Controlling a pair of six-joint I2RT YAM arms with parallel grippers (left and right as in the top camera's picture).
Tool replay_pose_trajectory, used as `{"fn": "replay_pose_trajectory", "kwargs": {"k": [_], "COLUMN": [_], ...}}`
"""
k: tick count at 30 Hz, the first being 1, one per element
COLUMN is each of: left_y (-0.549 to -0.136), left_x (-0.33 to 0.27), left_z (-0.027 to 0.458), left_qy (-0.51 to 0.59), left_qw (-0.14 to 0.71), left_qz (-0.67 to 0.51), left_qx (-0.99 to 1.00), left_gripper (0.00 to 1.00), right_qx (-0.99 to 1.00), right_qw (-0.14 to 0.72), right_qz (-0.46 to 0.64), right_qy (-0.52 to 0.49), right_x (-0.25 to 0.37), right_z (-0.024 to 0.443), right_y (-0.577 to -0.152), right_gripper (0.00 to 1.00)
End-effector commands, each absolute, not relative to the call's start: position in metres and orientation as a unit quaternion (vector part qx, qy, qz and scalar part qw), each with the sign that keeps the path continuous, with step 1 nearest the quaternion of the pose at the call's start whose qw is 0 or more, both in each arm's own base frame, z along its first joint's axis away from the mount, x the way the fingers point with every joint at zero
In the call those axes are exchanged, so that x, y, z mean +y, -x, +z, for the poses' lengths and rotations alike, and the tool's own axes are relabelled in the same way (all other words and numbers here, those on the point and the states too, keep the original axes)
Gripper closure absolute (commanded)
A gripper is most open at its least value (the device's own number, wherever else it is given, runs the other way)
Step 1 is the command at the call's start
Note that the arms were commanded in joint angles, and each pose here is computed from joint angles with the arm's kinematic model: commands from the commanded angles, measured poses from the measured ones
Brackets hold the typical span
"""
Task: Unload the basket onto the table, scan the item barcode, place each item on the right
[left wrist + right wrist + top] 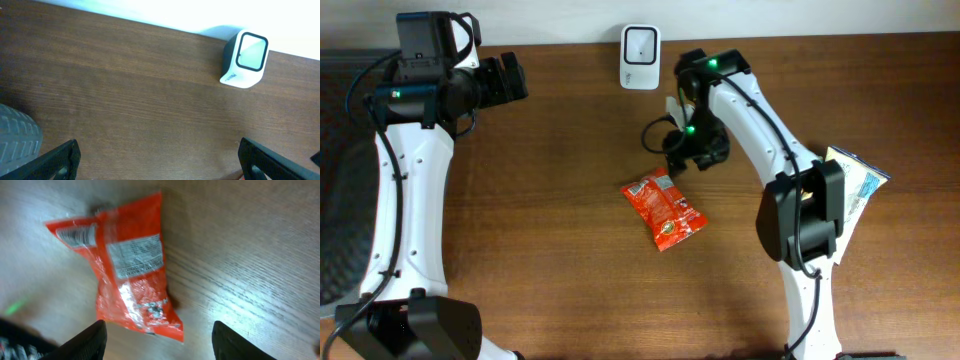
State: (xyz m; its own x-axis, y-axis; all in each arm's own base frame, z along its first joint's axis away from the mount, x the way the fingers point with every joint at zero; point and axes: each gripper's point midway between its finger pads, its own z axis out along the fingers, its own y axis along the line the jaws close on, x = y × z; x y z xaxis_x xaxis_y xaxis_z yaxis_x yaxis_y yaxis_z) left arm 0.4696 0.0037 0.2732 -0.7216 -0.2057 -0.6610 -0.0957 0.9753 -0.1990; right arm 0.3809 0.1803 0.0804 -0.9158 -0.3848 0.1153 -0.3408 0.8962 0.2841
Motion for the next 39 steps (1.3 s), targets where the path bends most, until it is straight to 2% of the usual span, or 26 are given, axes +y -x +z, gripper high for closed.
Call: {"fn": "replay_pose_trajectory", "kwargs": {"k": [1, 10, 15, 17, 21, 22, 24, 27, 30, 34, 39], "left_y": [-0.471, -0.471, -0.471, -0.471, -0.471, -0.471, -0.471, -0.471, -0.471, -0.471, -0.471], "left_x": [0.004, 0.004, 0.004, 0.004, 0.004, 0.004, 0.004, 0.004, 0.004, 0.004, 0.004], "left_z": [0.272, 0.272, 0.272, 0.272, 0.272, 0.272, 0.272, 0.272, 0.272, 0.272, 0.272], "left_qy": [0.074, 0.074, 0.074, 0.074, 0.074, 0.074, 0.074, 0.074, 0.074, 0.074, 0.074], "left_qw": [0.364, 0.364, 0.364, 0.364, 0.364, 0.364, 0.364, 0.364, 0.364, 0.364, 0.364], "left_qz": [-0.071, -0.071, -0.071, -0.071, -0.071, -0.071, -0.071, -0.071, -0.071, -0.071, -0.071], "left_qx": [0.926, 0.926, 0.926, 0.926, 0.926, 0.926, 0.926, 0.926, 0.926, 0.926, 0.926], "left_gripper": [0.01, 0.01, 0.01, 0.01, 0.01, 0.01, 0.01, 0.01, 0.01, 0.01, 0.01], "right_qx": [-0.943, -0.91, -0.902, -0.905, -0.907, -0.907, -0.903, -0.884, -0.855, -0.844, -0.811], "right_qw": [0.088, 0.093, 0.093, 0.097, 0.098, 0.098, 0.097, 0.074, 0.015, -0.048, -0.139], "right_qz": [-0.224, -0.343, -0.368, -0.367, -0.366, -0.368, -0.379, -0.426, -0.473, -0.472, -0.473], "right_qy": [-0.232, -0.215, -0.205, -0.191, -0.183, -0.181, -0.178, -0.178, -0.211, -0.25, -0.316], "right_x": [0.183, 0.198, 0.205, 0.205, 0.204, 0.205, 0.207, 0.216, 0.225, 0.229, 0.23], "right_z": [0.076, 0.03, 0.02, 0.015, 0.012, 0.012, 0.015, 0.034, 0.072, 0.118, 0.193], "right_y": [-0.372, -0.352, -0.346, -0.345, -0.344, -0.344, -0.345, -0.356, -0.373, -0.385, -0.376], "right_gripper": [0.35, 0.39, 0.48, 0.58, 0.91, 0.96, 0.96, 0.96, 0.96, 0.96, 0.96]}}
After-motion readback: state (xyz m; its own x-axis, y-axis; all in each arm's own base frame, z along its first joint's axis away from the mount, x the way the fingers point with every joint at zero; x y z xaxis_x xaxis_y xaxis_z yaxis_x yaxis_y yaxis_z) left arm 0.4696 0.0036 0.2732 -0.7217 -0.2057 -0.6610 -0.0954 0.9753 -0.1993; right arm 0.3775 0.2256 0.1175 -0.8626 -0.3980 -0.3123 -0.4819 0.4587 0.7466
